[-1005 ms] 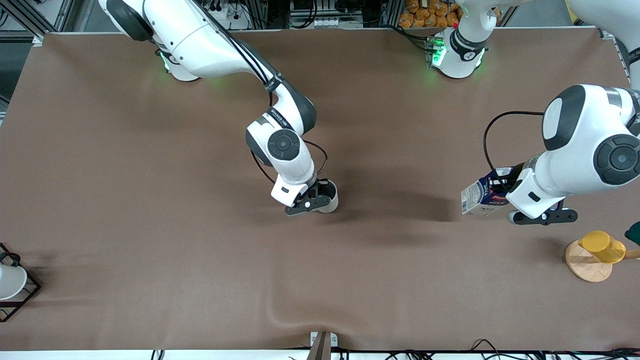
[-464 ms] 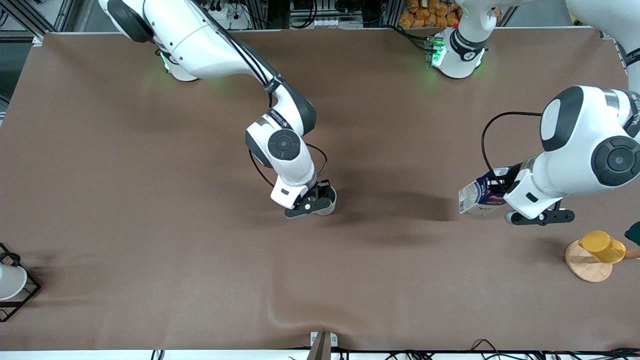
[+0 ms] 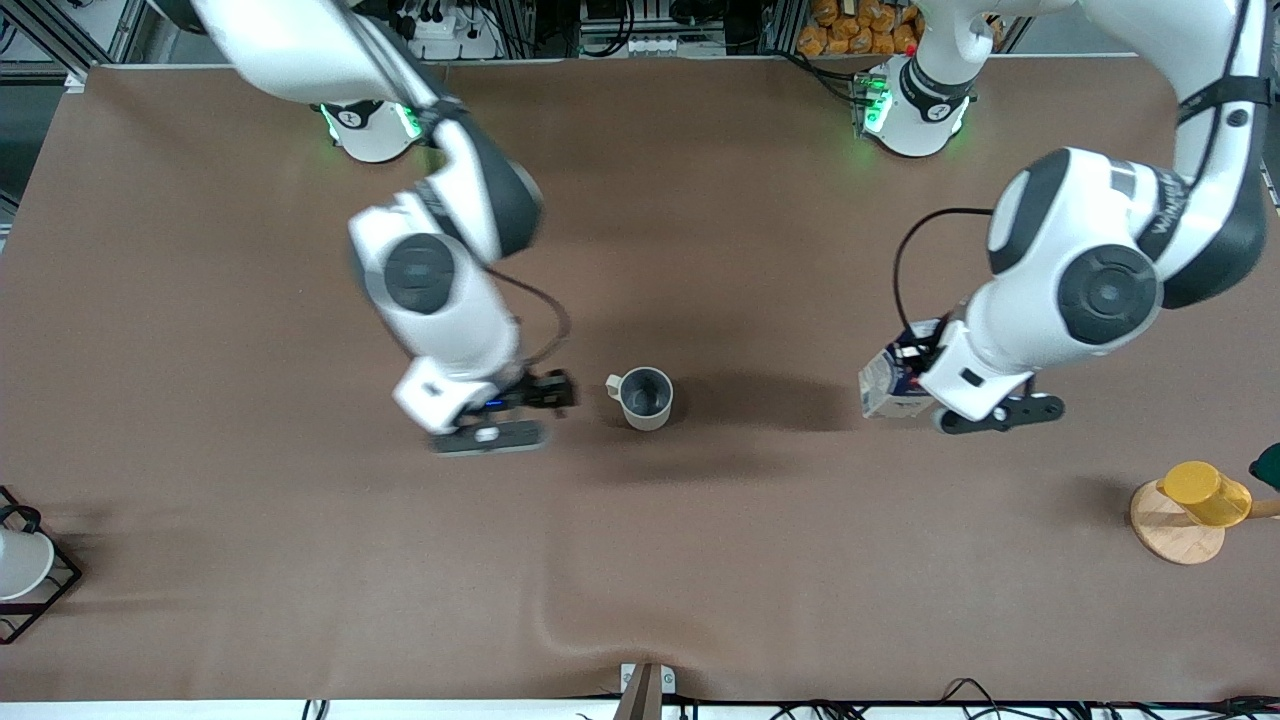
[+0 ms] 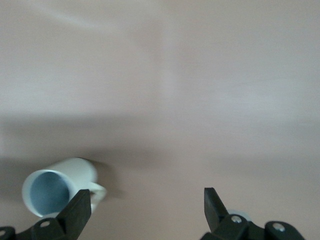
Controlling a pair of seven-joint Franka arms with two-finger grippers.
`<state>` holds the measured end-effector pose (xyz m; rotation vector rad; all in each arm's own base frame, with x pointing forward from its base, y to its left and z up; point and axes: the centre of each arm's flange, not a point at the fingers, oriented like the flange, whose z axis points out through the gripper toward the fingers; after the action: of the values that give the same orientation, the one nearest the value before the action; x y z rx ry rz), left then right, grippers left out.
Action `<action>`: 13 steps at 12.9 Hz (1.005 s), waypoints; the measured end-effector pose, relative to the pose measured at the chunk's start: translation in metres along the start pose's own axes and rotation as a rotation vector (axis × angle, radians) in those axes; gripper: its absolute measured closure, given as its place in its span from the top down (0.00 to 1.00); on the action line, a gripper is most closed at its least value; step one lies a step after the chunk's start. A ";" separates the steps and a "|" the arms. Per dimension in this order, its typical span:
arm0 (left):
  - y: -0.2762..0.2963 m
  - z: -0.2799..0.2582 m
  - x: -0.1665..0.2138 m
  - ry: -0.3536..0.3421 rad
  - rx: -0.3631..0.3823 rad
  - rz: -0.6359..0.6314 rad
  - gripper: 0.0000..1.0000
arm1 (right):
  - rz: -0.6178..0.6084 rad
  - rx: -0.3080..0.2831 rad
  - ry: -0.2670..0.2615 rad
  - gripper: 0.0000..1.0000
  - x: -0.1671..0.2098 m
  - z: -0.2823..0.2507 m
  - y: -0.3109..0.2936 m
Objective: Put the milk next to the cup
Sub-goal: 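Release the mug with the right gripper while the left gripper carries the carton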
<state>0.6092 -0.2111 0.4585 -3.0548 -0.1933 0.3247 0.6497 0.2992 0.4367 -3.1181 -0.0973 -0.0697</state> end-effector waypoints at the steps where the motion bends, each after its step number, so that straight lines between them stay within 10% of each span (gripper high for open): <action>1: 0.017 -0.001 -0.010 -0.006 -0.002 -0.003 0.39 | -0.016 -0.023 -0.041 1.00 0.007 -0.008 0.048; 6: 0.115 0.001 -0.076 -0.042 -0.017 -0.019 0.39 | -0.084 -0.024 -0.148 1.00 0.001 -0.039 0.290; 13: 0.222 0.040 -0.132 -0.009 -0.055 -0.018 0.39 | 0.037 -0.067 -0.056 1.00 -0.087 -0.162 0.316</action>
<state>0.4986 -0.4459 0.4300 -3.1045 -0.2342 0.3380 0.5757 -0.0252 0.5881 -3.1876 -0.0387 0.0149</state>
